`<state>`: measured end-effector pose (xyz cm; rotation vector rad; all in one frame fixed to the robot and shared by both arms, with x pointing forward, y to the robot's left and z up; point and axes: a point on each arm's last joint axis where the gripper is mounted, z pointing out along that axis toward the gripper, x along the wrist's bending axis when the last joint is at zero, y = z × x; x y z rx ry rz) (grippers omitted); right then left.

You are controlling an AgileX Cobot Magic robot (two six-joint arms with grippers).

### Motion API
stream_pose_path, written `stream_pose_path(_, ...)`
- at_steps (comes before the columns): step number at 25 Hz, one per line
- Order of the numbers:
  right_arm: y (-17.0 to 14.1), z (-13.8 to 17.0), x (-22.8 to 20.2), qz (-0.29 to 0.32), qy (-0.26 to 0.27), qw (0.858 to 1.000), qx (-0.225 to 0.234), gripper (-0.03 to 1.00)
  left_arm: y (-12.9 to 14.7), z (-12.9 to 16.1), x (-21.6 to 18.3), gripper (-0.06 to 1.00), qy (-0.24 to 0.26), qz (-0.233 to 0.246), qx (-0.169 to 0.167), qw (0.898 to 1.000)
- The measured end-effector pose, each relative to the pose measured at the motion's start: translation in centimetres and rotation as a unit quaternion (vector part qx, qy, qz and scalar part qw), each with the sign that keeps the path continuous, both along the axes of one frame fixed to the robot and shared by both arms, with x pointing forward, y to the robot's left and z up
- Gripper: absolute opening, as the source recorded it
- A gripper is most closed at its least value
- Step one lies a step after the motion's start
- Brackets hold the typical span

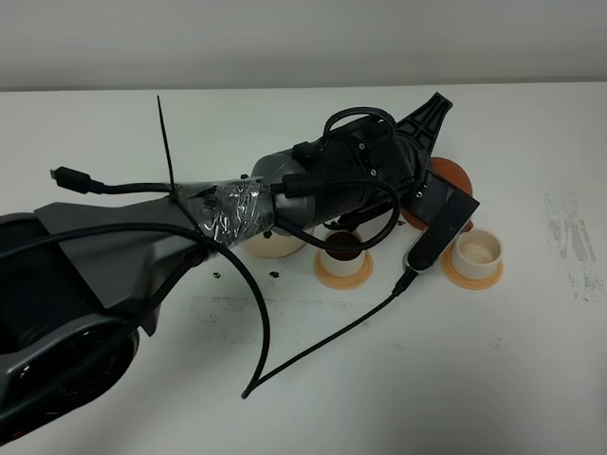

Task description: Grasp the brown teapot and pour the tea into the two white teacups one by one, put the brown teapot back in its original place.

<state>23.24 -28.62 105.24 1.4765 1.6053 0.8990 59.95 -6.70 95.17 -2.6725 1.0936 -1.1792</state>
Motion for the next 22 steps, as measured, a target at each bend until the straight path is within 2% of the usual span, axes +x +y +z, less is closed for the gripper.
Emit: stream_pose_path(22, 0.0, 0.0, 0.0, 0.000, 0.000, 1.000, 0.000, 0.49, -1.2, 0.2, -0.7, 0.12, -0.054, -0.056, 0.030, 0.997)
